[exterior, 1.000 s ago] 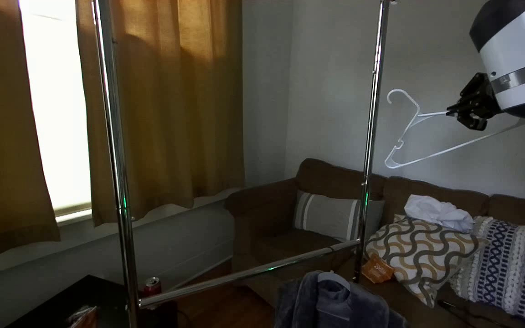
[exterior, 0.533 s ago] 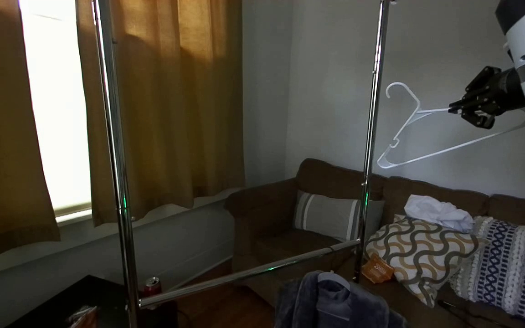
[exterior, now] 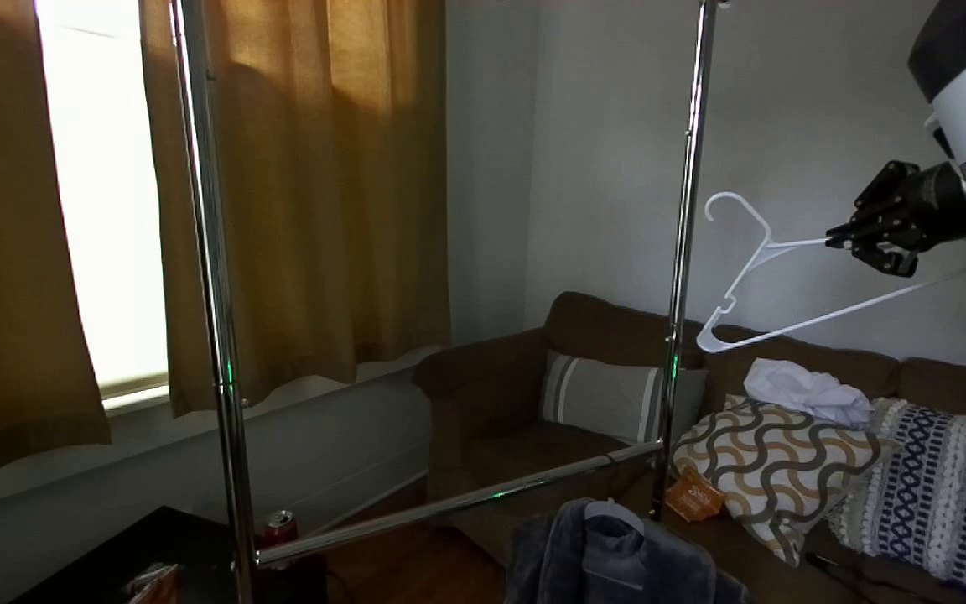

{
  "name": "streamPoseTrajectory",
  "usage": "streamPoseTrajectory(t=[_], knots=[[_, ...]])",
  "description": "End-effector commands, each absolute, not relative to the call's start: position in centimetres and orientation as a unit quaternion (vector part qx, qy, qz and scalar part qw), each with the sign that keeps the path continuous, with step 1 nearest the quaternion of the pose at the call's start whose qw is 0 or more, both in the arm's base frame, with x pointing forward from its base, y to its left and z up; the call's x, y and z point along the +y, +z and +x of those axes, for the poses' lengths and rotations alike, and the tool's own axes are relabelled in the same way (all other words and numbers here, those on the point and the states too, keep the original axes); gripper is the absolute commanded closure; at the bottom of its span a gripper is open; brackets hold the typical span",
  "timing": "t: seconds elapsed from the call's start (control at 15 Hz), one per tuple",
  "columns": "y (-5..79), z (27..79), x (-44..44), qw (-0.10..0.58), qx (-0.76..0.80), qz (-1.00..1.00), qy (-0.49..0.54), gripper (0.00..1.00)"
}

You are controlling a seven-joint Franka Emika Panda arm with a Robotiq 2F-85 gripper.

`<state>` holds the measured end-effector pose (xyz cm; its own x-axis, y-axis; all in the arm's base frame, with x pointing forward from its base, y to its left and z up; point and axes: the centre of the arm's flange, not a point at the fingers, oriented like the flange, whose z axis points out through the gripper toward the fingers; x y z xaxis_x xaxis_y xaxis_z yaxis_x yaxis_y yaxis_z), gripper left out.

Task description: Place the white clothes hanger on the top rail

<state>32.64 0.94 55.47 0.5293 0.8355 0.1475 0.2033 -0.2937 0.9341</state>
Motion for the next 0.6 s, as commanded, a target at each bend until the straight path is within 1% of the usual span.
streamPoseTrajectory(t=[0.0, 0.33, 0.53], knots=[[59.2, 30.5, 0.9, 0.445, 0.390, 0.744, 0.310, 0.98], [58.3, 30.2, 1.4, 0.408, 0.409, 0.748, 0.325, 0.98], [58.9, 30.2, 2.3, 0.415, 0.417, 0.728, 0.353, 0.98]])
